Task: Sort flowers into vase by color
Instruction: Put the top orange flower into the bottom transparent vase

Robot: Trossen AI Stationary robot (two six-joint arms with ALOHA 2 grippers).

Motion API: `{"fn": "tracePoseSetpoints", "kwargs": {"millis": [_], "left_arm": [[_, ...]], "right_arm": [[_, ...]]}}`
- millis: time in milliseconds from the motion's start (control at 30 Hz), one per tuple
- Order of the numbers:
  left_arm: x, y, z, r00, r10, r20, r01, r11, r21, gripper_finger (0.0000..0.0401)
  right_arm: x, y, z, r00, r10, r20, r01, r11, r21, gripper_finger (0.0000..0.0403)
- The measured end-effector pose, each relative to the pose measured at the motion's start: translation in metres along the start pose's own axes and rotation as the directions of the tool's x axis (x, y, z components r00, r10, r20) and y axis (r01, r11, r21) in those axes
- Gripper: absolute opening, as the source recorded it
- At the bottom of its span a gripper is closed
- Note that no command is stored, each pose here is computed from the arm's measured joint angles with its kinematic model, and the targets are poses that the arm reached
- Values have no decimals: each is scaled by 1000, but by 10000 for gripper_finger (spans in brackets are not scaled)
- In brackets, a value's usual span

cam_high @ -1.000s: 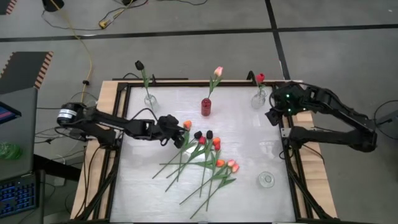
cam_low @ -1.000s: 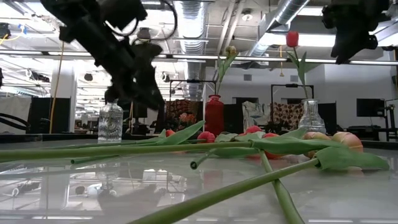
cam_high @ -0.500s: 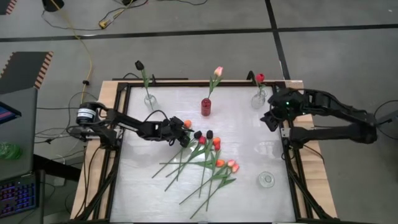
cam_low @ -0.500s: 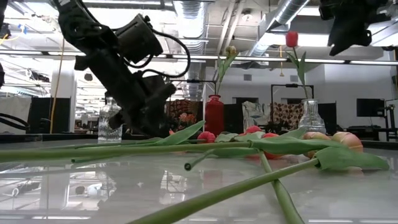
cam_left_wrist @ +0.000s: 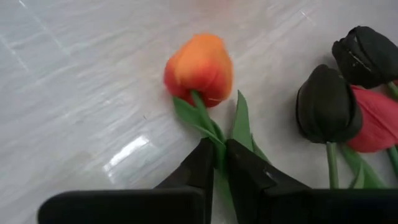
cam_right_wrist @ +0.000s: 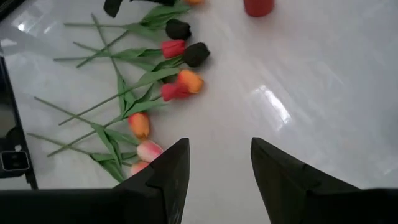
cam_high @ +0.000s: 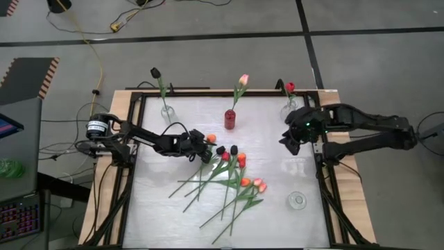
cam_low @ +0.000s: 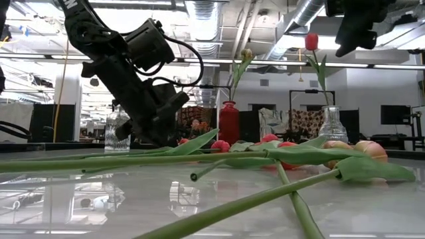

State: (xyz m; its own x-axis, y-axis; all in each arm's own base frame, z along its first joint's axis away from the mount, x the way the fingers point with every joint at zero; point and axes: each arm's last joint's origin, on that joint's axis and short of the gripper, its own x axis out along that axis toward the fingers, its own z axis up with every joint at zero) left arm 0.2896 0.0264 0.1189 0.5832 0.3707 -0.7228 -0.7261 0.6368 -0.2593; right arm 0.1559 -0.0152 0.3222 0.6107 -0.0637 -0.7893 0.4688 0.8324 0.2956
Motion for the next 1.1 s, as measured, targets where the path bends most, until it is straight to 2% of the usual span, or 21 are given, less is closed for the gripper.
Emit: {"fn": "tracePoseSetpoints", "kwargs": {"millis": [233,433,733,900,1100], "left_arm": [[0,0,0,1000,3,5,-3,1000,2,2],[-4,-2,4,1000,-17,26,17,1000,-12,0],[-44,-11,34,973,-145,177,144,989,16,0],[-73,-17,56,906,-262,333,254,965,66,0],[-103,-24,78,767,-375,521,347,925,154,0]], "right_arm": [[24,16,7,999,17,-40,-18,999,-45,198],[32,28,13,998,67,-2,-67,995,-72,198],[30,40,20,982,160,100,-151,984,-98,198],[32,47,29,962,209,173,-193,976,-106,198],[39,57,42,923,273,270,-229,956,-183,198]]}}
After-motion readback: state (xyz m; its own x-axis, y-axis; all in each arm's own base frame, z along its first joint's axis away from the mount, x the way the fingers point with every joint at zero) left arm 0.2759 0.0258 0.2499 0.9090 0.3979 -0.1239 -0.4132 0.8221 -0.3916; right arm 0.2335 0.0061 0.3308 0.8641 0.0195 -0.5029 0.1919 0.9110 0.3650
